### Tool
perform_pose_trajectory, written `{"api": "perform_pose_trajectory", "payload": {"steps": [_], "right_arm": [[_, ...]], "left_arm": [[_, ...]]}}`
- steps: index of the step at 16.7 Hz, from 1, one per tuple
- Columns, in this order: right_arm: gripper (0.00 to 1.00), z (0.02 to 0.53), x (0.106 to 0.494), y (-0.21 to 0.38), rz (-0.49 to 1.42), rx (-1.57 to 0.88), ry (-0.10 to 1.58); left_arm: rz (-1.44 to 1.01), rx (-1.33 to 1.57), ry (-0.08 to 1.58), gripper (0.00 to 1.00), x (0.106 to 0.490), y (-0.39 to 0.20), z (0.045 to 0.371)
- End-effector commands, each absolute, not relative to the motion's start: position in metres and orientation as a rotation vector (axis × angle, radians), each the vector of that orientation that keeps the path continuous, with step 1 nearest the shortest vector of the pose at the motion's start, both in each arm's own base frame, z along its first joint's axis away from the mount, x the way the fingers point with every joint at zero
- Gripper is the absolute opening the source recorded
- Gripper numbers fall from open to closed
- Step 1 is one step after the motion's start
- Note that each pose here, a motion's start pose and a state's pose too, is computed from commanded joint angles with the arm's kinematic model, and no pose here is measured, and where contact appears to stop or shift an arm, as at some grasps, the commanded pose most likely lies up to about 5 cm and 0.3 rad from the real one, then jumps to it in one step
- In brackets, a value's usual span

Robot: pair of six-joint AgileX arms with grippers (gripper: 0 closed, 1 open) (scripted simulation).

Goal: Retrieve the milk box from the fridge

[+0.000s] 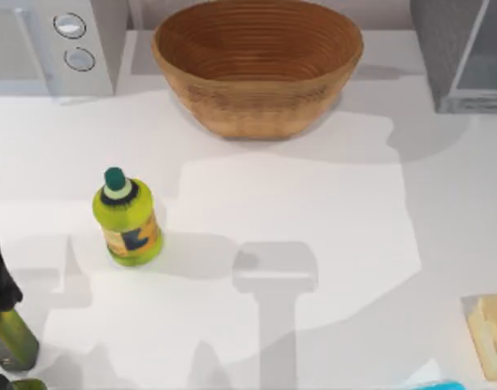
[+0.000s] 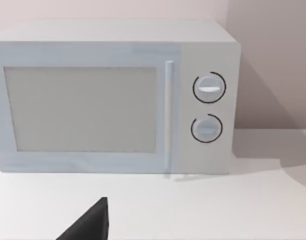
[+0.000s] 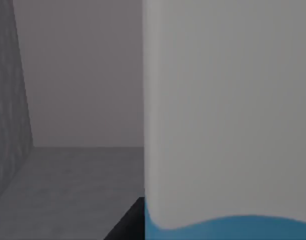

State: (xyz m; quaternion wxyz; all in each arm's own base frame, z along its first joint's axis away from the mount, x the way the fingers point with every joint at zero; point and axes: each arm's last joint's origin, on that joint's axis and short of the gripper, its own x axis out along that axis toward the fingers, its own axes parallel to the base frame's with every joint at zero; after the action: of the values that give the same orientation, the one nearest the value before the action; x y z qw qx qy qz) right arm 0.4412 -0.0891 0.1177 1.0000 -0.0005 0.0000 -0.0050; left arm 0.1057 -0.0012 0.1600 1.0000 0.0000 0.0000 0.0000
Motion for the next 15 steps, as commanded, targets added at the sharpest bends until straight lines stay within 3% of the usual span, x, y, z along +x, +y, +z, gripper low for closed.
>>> {"api": "perform_pose_trajectory", "payload": {"steps": [15], "right_arm": [[0.0,0.168,0.441,-0.09,-0.013,0.0,-0.002]], "left_arm": [[0.0,0.0,0.0,1.0,0.106,-0.001,0.16]]}}
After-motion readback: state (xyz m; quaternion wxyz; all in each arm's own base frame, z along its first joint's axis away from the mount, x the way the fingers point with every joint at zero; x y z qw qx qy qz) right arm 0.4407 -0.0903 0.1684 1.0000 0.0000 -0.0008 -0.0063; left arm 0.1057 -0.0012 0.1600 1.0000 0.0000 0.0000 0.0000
